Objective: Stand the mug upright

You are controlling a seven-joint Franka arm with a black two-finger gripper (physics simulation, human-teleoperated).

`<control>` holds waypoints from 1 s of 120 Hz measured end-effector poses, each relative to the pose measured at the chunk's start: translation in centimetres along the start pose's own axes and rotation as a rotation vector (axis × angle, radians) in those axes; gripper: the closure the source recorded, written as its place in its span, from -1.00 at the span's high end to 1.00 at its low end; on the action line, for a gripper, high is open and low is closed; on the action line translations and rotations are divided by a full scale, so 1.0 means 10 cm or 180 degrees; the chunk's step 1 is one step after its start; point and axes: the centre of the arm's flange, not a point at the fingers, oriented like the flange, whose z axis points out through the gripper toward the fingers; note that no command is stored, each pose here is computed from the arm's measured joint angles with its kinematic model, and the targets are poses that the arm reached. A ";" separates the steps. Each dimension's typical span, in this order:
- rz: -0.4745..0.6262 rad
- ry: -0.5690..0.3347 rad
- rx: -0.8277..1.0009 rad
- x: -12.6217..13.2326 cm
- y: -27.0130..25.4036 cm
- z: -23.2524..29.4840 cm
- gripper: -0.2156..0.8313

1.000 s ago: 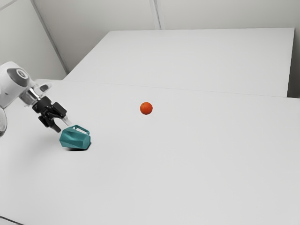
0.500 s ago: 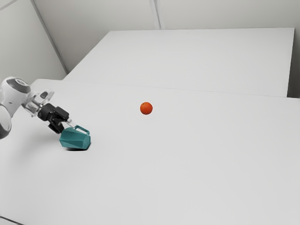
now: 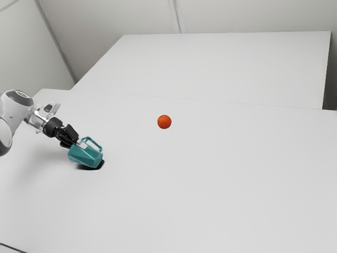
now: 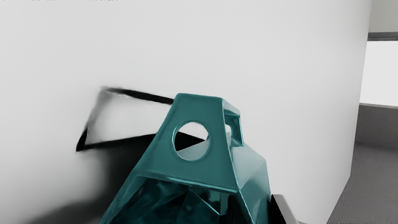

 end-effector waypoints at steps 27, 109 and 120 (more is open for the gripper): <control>0.0060 0.0014 -0.0042 -0.04 0.17 -0.02 -0.83; 0.0917 -0.0669 0.1749 0.18 1.99 0.74 -0.89; 0.1032 -0.0759 0.2013 0.21 2.10 0.92 -0.90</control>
